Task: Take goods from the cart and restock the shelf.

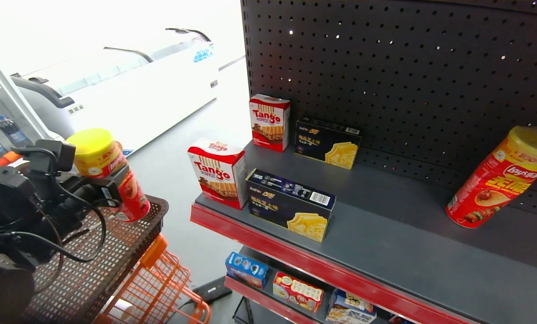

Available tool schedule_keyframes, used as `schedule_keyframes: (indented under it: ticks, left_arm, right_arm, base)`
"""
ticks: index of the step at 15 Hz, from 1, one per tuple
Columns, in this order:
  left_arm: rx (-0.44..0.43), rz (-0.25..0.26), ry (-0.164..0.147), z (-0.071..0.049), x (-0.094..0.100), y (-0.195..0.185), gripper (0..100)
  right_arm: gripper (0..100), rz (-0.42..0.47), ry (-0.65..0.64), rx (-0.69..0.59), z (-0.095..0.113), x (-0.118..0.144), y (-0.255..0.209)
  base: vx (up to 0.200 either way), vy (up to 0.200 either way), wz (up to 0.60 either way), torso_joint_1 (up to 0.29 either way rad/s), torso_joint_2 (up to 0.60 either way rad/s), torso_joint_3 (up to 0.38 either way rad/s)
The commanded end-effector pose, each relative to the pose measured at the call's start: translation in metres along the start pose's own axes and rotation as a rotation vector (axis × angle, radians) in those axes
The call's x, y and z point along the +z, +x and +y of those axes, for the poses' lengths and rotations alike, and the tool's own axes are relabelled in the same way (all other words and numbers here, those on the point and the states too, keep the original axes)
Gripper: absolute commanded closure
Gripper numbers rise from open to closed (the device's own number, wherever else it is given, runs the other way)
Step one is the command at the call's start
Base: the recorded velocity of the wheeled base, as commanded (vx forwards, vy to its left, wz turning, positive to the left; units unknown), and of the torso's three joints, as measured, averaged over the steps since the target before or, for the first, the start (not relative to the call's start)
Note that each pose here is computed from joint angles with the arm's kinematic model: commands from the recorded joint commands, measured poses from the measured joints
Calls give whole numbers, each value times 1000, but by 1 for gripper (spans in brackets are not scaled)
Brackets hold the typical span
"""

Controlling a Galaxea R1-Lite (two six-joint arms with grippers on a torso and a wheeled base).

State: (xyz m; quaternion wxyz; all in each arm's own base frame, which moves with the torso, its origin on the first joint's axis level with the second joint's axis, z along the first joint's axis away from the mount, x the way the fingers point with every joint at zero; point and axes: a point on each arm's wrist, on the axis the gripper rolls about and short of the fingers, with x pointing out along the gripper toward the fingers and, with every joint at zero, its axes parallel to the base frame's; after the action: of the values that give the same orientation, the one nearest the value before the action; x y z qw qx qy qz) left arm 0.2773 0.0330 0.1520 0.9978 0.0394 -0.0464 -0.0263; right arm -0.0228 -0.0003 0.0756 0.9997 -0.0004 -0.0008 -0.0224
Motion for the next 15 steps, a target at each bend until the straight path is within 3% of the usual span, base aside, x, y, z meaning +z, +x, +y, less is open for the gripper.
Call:
schedule_keyframes:
  ticks: [1,3,4,6,7,10,12,15]
  left_arm:
    - [-76,-113,35,-8,53,-43,100]
    - [-105,-123,49,-16,65,-56,100]
    - [-134,-100,44,-20,71,-64,100]
    - [-224,-113,17,-35,88,-78,100]
    - [-325,-94,-31,-49,93,-95,100]
    - [-435,5,-68,-63,95,-121,100]
    - [-464,28,-73,-66,91,-127,100]
    - [-579,51,-78,-77,85,-128,100]
  right_arm:
    - [0,0,-1,0,0,0,0]
    - [0,0,-1,0,0,0,0]
    - [0,0,-1,0,0,0,0]
    - [0,0,1,0,0,0,0]
    - [0,0,-1,0,0,0,0]
    - [0,0,1,0,0,0,0]
    - [0,0,-1,0,0,0,0]
    - [0,0,-1,0,0,0,0]
  base:
    - [0,0,0,0,0,0]
    - [0,0,0,0,0,0]
    - [0,0,0,0,0,0]
    - [0,0,0,0,0,0]
    - [0,0,0,0,0,0]
    - [0,0,0,0,0,0]
    - [0,0,0,0,0,0]
    - [0,0,0,0,0,0]
